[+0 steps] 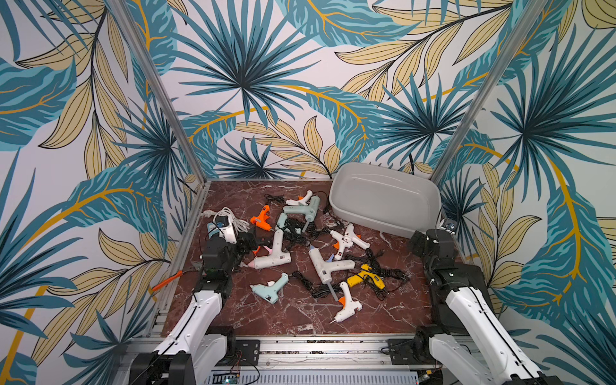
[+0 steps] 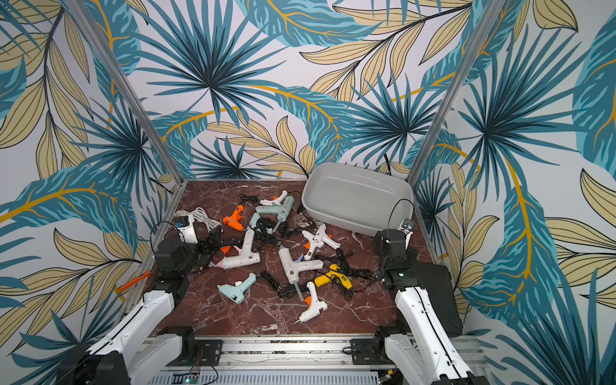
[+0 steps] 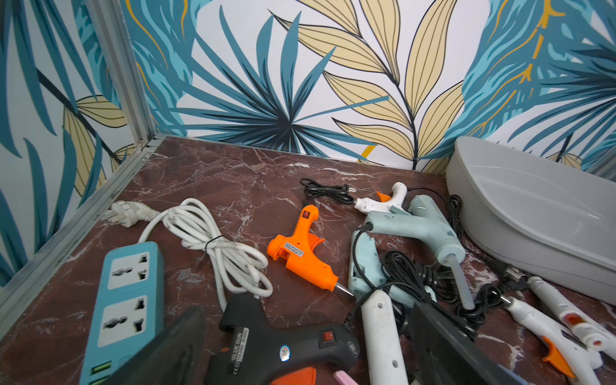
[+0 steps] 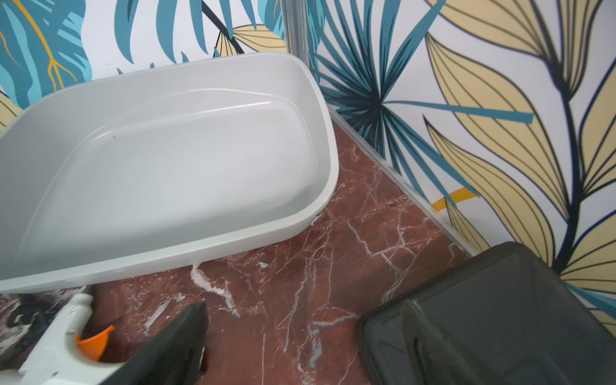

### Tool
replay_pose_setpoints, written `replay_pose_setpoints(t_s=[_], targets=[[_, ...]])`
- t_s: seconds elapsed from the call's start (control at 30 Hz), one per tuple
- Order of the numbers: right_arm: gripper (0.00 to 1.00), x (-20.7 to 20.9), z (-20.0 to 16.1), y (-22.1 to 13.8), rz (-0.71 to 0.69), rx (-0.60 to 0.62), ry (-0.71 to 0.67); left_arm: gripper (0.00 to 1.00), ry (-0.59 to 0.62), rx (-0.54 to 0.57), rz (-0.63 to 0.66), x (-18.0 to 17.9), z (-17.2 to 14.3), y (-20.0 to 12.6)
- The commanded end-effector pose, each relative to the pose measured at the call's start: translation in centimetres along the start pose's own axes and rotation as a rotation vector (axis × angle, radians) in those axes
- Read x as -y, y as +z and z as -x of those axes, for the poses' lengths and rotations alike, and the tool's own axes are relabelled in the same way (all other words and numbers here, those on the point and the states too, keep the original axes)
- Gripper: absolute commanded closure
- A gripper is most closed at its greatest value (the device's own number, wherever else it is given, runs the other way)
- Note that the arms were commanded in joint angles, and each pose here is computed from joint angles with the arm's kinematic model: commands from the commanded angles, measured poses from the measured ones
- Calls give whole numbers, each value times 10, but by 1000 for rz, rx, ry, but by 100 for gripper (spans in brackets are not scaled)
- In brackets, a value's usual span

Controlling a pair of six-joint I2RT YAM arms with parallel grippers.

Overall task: Put the hot melt glue gun into the storage box
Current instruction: Pick up the hot melt adhesive gun from the center of the board.

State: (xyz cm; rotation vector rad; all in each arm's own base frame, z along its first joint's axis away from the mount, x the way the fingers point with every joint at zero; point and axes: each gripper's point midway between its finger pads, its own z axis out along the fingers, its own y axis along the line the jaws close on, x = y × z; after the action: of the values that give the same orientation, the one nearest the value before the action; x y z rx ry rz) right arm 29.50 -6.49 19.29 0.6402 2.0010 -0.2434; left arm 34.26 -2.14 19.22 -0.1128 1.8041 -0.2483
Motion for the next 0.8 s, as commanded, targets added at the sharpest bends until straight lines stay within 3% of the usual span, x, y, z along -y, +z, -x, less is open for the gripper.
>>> replay_pose_setpoints(t_s=[0.0, 0.53, 0.77], targets=[[14, -7, -24, -8, 42, -153, -2, 0, -46, -7, -23, 10, 4, -6], [36, -91, -107, -58, 261, -478, -113, 0, -161, 16, -45, 16, 14, -18], [43, -116, -142, -87, 334, -559, -180, 0, -195, 21, -35, 14, 14, -18]])
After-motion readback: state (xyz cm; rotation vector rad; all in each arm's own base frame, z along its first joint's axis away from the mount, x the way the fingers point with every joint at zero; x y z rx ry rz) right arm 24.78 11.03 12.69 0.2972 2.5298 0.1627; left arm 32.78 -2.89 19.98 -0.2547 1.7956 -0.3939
